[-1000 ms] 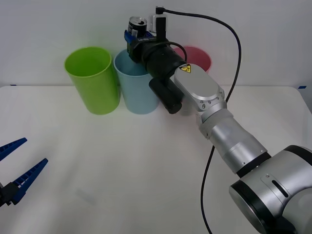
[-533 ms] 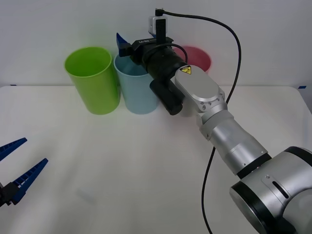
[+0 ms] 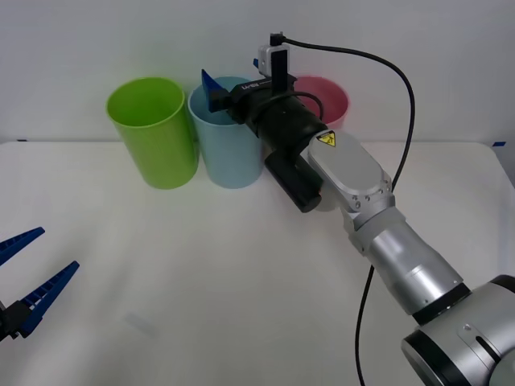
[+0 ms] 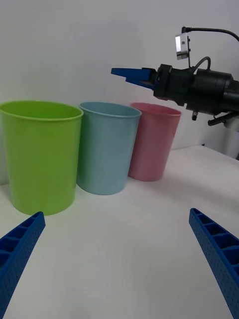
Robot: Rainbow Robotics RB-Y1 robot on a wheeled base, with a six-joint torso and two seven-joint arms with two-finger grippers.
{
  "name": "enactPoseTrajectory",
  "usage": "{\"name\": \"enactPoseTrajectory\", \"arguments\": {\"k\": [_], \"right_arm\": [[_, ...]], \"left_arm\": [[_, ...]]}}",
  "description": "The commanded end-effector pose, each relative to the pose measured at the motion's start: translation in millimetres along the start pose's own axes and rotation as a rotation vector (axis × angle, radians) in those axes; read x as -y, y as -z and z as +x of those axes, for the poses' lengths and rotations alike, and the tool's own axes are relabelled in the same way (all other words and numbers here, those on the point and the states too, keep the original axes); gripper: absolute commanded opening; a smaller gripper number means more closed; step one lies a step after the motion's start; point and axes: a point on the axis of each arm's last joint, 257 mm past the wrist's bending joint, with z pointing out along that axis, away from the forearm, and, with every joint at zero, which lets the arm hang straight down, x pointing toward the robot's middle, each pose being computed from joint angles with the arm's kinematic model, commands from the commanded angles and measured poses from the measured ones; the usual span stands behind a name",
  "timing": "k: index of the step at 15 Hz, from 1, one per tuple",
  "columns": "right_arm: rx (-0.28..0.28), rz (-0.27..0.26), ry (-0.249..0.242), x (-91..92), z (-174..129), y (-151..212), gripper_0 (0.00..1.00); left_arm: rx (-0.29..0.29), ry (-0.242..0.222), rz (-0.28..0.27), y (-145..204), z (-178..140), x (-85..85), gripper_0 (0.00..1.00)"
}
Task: Grasp the object on the table and drop it into the matching bin: aluminum can to the light blue bin, PET bottle to the pink bin.
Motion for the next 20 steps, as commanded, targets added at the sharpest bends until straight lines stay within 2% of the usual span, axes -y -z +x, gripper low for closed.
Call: {"name": "enactPoseTrajectory", "arguments": {"k": [1, 7, 14, 20], "right_arm": [[0.011, -0.039, 0.022, -6.0, 1.2, 24.4, 1.0], [0.006, -0.141, 0.057, -16.3, 6.8, 84.9, 1.0], [-0.025, -0.212, 0.085, -22.0, 12.5, 170.2, 1.0], [-0.109, -0.279, 0.133, -4.7, 28.5, 249.2, 1.0]], "left_arm": [[0.0, 0.0, 0.0, 0.0, 0.0, 0.0, 1.0], [0.0, 0.0, 0.0, 0.0, 0.0, 0.0, 1.0], [0.0, 0.0, 0.0, 0.0, 0.0, 0.0, 1.0], [0.0, 0.0, 0.0, 0.0, 0.0, 0.0, 1.0]]}}
